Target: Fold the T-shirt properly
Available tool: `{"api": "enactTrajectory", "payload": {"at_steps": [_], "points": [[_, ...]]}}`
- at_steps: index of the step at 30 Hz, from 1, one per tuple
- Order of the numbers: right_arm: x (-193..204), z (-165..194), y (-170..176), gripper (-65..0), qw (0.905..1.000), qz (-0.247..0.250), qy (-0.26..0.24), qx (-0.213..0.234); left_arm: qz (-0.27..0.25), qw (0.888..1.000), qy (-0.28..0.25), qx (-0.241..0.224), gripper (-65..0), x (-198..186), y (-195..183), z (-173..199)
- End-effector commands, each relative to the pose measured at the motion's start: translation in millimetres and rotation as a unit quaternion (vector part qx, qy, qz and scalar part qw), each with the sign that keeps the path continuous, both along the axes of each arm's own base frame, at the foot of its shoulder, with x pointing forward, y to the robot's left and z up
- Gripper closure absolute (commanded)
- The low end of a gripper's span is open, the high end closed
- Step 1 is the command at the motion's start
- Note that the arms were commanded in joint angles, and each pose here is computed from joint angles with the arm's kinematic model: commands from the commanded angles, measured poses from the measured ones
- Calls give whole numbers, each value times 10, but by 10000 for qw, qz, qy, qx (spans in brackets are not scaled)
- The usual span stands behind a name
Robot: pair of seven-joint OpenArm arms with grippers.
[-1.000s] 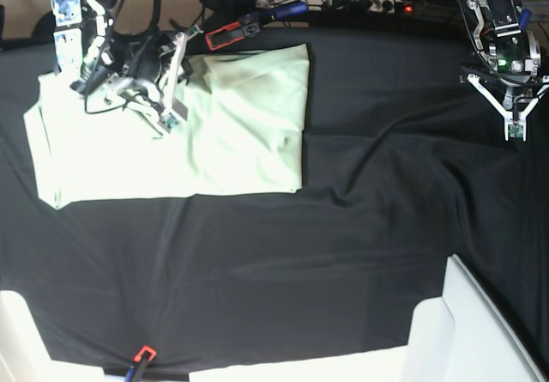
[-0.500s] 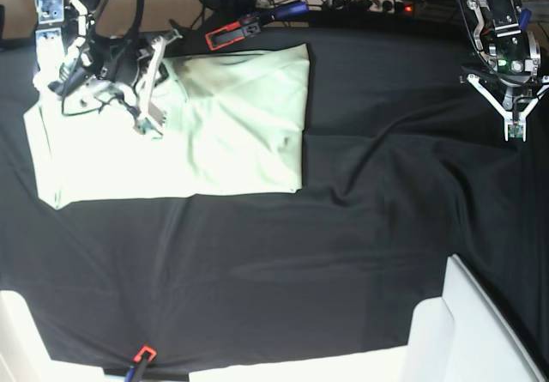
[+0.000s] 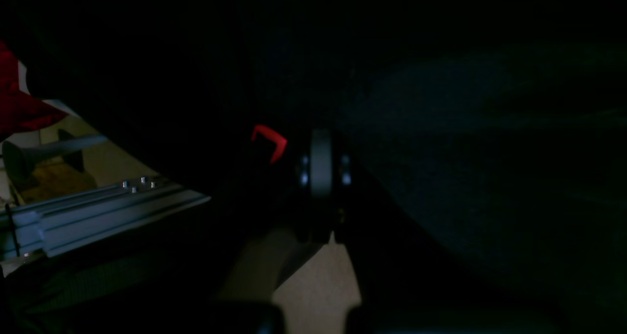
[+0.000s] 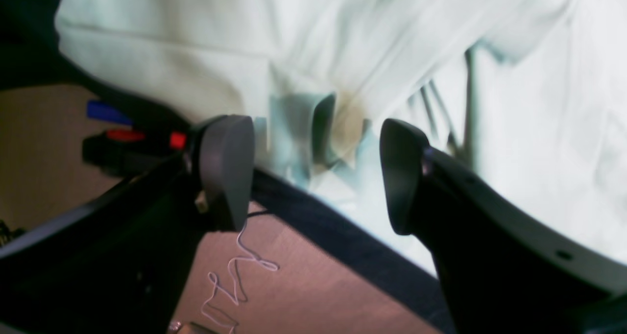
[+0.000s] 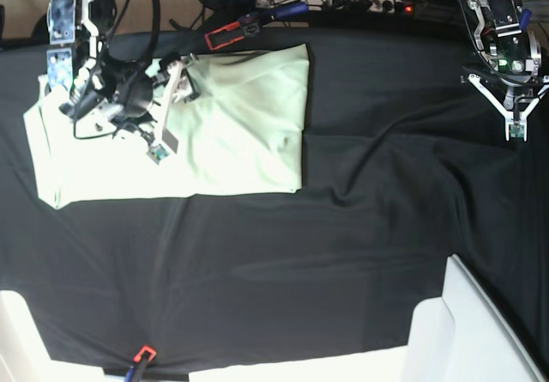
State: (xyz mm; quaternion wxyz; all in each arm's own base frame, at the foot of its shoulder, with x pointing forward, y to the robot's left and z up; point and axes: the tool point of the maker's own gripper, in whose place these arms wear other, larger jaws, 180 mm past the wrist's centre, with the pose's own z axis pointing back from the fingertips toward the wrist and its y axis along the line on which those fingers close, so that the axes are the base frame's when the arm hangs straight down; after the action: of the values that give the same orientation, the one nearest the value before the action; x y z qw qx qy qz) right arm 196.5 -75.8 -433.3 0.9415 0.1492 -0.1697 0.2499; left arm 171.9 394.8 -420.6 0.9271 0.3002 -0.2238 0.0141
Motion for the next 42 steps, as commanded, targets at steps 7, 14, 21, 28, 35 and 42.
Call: {"api": "enactTrajectory", "payload": {"at_steps": [7, 14, 21, 28, 35, 42], "points": [[116, 8, 11, -386, 9999, -25, -83, 79, -23, 9997, -126, 190, 0, 55, 84, 115], [19, -150, 65, -384, 9996, -73, 178, 197, -23, 9997, -126, 190, 0, 55, 84, 115], [25, -148, 84, -234, 9996, -89, 149, 239, -23, 9997, -126, 190, 0, 55, 84, 115], [-4, -162, 80, -194, 9995, -82, 197, 223, -23, 9997, -126, 190, 0, 55, 84, 115], [-64, -190, 75, -7, 9994, -90, 272, 218, -23, 9997, -126, 190, 0, 55, 84, 115], [-121, -213, 61, -7, 9992, -113, 332, 212, -23, 9997, -126, 190, 0, 55, 84, 115]]}}
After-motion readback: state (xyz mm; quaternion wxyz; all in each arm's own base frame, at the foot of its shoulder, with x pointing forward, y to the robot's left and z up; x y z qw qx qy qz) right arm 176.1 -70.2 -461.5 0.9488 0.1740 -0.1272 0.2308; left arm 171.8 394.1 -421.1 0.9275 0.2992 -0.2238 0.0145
